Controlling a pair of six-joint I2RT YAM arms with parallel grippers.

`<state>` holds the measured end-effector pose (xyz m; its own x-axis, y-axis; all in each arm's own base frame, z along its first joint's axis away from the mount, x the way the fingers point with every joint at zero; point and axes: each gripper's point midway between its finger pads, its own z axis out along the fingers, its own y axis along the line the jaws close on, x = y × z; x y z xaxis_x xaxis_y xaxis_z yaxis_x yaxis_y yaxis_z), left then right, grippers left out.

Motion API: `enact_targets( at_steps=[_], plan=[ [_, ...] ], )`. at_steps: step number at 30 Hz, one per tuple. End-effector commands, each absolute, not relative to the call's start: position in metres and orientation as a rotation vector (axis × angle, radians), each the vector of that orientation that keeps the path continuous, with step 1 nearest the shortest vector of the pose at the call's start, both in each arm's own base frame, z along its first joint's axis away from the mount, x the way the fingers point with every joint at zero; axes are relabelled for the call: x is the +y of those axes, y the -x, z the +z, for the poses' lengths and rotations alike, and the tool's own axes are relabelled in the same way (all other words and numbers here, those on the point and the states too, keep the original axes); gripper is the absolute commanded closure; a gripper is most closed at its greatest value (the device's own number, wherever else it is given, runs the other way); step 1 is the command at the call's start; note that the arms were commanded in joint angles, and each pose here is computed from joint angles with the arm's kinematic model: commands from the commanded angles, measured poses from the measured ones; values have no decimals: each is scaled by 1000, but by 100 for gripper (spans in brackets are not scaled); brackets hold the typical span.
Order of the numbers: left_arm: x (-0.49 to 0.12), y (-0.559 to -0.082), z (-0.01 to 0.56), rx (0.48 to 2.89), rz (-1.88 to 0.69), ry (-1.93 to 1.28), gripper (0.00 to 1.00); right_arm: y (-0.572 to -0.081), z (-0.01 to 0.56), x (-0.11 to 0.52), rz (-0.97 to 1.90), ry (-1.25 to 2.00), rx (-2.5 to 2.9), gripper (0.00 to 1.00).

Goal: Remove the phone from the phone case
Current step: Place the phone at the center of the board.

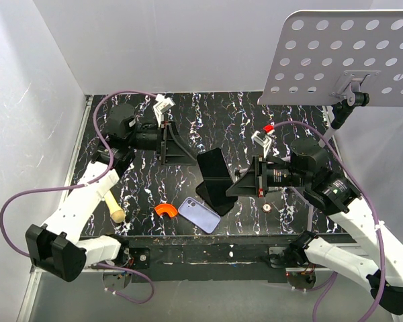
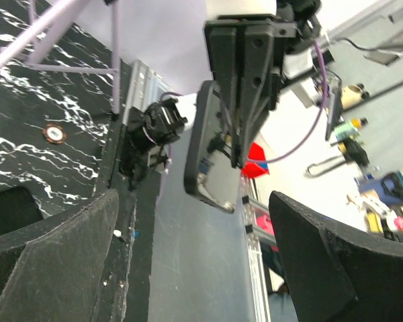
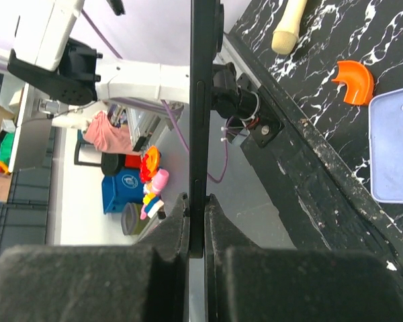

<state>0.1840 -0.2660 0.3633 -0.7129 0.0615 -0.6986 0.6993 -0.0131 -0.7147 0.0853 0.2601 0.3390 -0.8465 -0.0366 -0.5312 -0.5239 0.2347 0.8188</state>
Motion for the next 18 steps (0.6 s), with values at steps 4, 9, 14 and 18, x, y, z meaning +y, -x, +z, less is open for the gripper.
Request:
enact_targets(
  at_steps=[4, 9, 14, 18],
  plan=[
    [-261, -141, 385, 1634, -1875, -1098, 7, -65, 365, 256, 1704, 704, 1986, 99],
    [-268, -136, 381, 1636, -1901, -1127, 9, -59, 365, 255, 1730, 749, 1969, 99],
    [-276, -144, 377, 1686, -1939, -1108, 26, -55, 359, 254, 1742, 769, 1984, 99],
    [-284, -139, 376, 1689, -1955, -1129, 31, -55, 358, 254, 1738, 767, 1987, 99]
  ],
)
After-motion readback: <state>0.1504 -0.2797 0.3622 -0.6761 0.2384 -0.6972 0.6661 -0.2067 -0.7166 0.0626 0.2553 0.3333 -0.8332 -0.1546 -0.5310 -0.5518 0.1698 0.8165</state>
